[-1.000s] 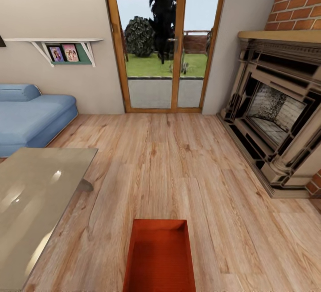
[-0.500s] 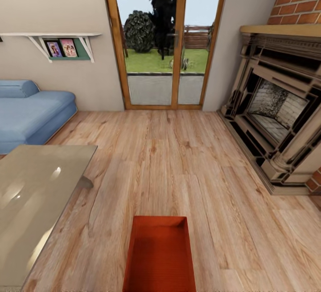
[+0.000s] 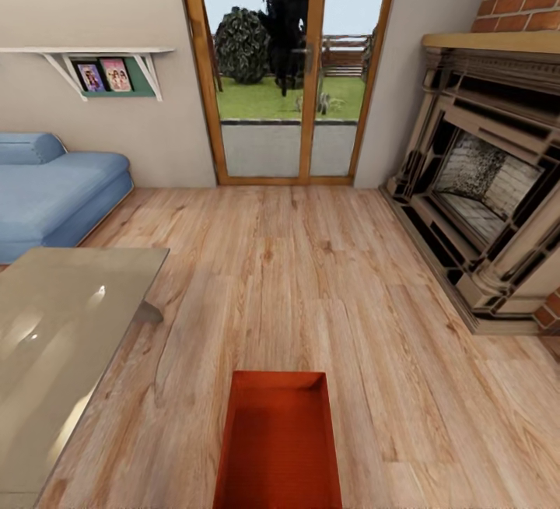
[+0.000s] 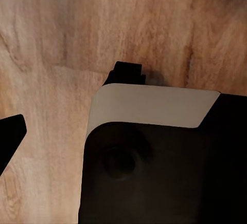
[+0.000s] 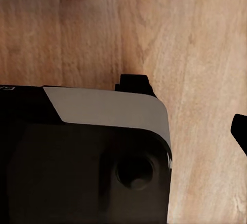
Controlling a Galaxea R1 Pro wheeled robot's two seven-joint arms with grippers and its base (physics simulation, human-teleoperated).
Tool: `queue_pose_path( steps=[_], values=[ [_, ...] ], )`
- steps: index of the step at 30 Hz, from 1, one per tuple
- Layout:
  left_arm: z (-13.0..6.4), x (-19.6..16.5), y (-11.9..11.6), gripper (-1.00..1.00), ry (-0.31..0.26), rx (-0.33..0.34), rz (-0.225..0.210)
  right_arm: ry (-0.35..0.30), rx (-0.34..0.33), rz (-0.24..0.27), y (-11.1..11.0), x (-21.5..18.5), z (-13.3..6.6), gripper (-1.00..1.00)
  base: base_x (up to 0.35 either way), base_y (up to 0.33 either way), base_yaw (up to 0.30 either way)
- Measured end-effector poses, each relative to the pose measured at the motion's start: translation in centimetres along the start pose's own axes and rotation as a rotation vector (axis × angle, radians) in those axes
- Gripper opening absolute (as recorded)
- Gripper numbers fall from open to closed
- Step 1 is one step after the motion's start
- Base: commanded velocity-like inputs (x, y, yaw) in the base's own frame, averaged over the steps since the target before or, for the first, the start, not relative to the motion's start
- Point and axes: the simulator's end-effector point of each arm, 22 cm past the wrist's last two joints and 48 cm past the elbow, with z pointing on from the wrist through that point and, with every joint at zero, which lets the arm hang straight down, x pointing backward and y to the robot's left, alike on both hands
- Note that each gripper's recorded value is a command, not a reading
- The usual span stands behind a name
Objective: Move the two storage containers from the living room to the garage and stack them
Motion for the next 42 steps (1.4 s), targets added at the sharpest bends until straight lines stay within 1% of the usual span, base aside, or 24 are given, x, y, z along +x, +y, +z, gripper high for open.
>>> queue_pose_path(
  steps=[42],
  values=[
    [1.0, 2.8, 0.2, 1.0, 0.068, -0.007, 0.009, 0.068, -0.003, -0.004, 0.2, 2.8, 0.6, 1.0, 0.0, 0.0, 0.0]
  ],
)
